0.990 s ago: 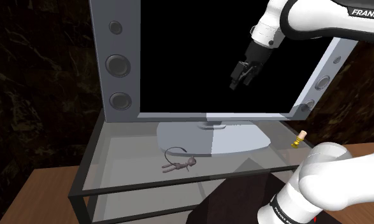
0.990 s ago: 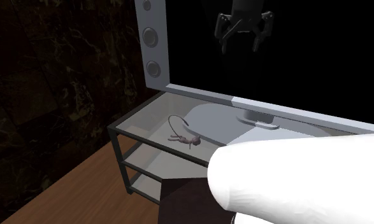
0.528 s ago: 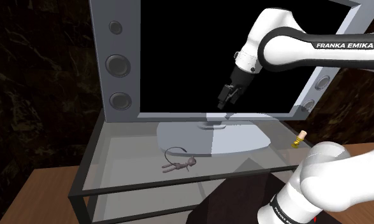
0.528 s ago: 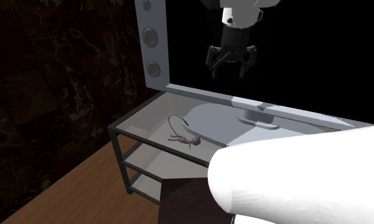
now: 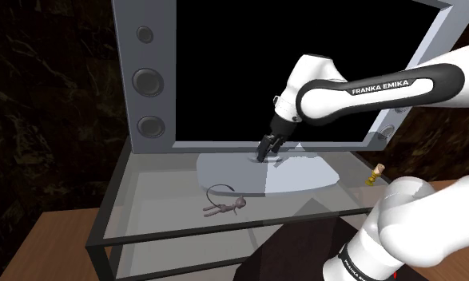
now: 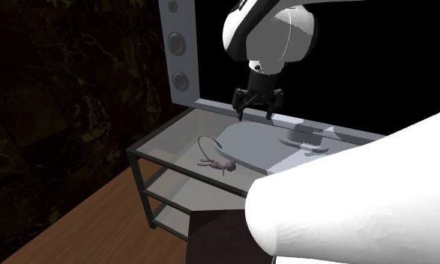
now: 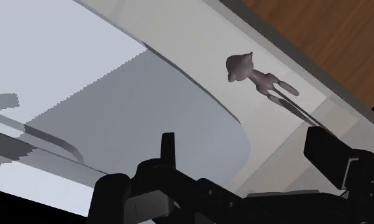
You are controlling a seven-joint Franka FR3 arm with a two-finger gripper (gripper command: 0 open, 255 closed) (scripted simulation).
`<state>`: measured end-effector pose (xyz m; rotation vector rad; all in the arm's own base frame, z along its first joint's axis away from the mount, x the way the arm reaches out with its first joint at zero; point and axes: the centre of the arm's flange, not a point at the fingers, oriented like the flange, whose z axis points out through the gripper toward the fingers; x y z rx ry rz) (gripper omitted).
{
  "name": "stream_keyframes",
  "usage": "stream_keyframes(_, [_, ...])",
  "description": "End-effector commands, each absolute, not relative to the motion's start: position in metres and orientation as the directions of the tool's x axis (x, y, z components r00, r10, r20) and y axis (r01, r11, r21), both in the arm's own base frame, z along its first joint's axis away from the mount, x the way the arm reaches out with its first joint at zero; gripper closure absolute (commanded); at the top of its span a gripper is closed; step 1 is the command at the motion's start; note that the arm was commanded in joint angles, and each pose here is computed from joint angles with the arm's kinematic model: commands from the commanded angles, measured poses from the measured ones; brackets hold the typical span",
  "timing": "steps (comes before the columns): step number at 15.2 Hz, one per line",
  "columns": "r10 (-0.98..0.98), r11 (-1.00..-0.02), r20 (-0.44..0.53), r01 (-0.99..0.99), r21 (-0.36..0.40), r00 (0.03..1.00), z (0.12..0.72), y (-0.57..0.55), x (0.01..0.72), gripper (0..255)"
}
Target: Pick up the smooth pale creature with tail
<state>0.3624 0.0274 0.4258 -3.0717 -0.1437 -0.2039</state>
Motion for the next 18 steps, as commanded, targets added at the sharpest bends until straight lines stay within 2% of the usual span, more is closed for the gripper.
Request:
stream_keyframes(1, [0.105,-0.991,0.128,0.115,-0.066,0.986,0.399,0.038,0.363,0])
stream_keyframes(12, [0.197,-0.968,0.090,0.208,-0.139,0.976,0.264,0.079,0.379,0])
stream_keyframes(18, [0.199,-0.967,0.089,0.211,-0.141,0.976,0.233,0.080,0.379,0])
